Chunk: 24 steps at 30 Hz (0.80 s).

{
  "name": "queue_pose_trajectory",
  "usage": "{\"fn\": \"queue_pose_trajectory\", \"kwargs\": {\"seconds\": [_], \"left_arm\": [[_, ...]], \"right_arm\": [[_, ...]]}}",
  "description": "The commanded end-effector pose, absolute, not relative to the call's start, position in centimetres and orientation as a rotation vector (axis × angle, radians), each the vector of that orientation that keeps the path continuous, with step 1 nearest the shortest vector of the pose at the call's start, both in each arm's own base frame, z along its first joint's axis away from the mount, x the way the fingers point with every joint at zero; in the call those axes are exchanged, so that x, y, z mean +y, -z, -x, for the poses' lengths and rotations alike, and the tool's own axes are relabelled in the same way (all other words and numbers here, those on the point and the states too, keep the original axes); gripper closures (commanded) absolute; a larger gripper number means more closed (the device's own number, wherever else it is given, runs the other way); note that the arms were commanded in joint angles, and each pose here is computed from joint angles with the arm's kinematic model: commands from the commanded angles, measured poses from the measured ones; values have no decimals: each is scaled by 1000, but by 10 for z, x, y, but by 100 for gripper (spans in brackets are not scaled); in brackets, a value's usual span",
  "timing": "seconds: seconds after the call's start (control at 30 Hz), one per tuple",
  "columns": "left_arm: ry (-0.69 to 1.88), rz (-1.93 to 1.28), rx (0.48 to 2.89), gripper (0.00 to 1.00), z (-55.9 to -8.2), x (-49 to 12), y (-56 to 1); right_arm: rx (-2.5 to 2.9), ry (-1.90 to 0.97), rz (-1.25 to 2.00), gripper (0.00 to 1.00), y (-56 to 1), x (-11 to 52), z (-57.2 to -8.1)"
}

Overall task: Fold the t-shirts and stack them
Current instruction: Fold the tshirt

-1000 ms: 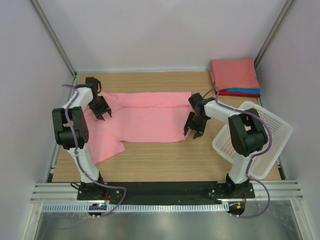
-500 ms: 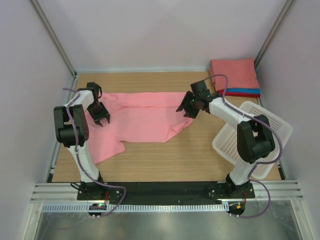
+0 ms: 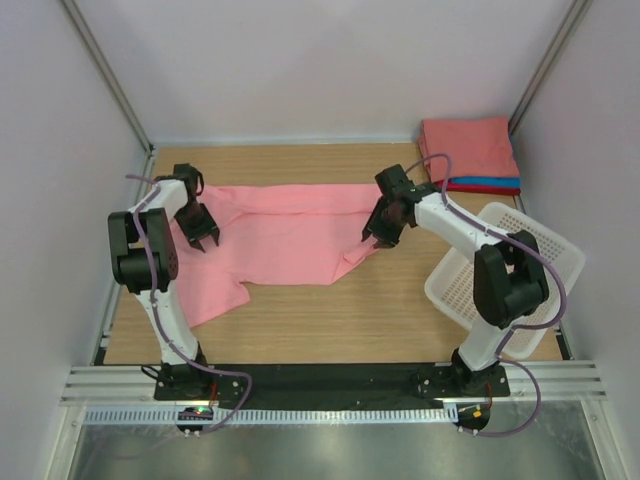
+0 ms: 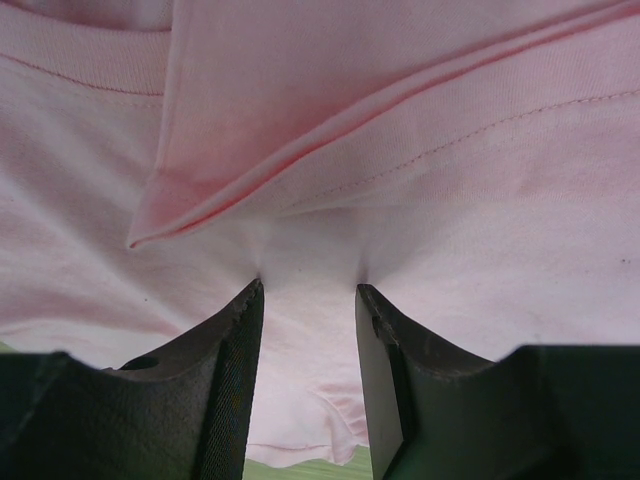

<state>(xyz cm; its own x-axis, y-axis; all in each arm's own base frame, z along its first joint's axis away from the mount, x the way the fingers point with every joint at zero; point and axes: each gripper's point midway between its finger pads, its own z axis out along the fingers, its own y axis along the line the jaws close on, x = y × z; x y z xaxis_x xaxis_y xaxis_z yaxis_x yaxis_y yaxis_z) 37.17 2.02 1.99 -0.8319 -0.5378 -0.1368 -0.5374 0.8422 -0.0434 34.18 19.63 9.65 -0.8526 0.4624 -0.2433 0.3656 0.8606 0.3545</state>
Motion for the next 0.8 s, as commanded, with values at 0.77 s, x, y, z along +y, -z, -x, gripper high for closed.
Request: {"fn": "queue_pose_trajectory", "kwargs": {"seconds": [0.77], "left_arm": [[29,838,2835,58,-380,21,-28]], "right_arm": [[2746,-373,-840,61,-38,226,-338]]}}
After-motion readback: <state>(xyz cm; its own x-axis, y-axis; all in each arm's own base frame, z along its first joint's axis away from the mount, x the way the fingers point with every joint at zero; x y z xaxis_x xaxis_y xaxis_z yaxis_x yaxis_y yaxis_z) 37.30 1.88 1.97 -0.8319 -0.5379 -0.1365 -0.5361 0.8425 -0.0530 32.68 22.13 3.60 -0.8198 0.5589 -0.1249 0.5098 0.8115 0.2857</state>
